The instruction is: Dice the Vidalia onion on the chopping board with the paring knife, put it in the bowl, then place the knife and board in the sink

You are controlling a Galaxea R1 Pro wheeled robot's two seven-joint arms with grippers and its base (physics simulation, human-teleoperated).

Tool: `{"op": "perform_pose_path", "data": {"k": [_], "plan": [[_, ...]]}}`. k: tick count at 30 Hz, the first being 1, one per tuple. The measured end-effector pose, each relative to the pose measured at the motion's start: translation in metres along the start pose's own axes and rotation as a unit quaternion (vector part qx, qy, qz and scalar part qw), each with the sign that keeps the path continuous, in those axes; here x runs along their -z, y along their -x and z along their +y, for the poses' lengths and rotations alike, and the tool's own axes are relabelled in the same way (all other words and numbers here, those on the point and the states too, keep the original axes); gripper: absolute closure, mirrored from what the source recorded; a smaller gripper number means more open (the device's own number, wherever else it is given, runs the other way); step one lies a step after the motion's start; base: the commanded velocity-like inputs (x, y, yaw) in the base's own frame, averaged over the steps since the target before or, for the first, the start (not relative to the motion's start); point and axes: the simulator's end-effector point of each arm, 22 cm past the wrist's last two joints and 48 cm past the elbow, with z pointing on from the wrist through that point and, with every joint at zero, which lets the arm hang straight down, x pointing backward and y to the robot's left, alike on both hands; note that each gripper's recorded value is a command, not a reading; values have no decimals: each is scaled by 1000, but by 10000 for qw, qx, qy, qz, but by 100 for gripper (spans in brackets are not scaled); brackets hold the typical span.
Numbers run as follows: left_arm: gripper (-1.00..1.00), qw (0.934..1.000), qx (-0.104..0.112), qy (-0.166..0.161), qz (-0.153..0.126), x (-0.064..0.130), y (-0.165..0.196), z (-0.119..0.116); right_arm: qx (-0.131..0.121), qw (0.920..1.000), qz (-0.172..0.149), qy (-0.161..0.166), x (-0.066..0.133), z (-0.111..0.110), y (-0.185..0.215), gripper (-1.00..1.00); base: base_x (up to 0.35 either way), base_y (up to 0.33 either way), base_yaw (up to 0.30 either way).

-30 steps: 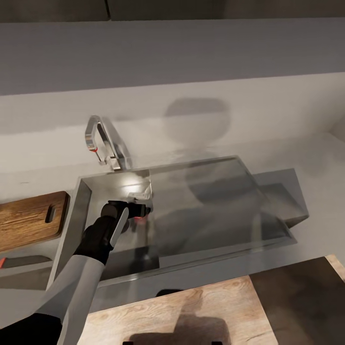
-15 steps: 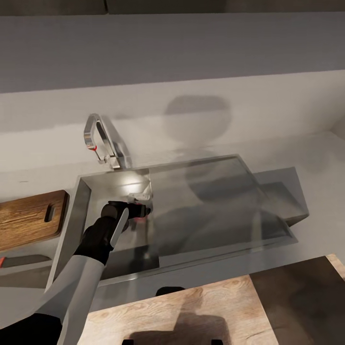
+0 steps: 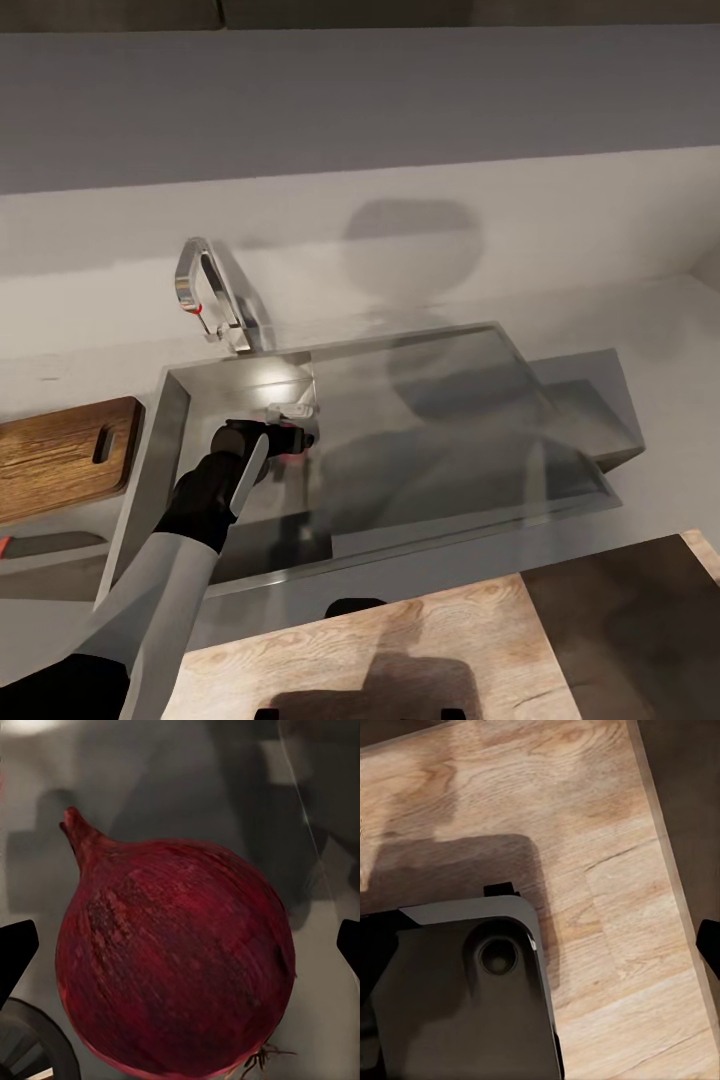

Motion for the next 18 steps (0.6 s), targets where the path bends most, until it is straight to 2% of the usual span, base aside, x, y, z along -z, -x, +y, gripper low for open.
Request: {"op": "perform_pose_path", "data": {"k": [7,8,18], "plan": [[-100,10000,2,3,-13,1,1,0,-19,10000,2,-1,0,1,0,-100,0,0,0],[100,10000,2,3,-16,1,1,0,-21,10000,1,-3,0,1,0,-100,0,0,0],[100,10000,13,-16,-21,2,2,-1,-57,10000,4,-29,0,0,0,-100,0,0,0]]}}
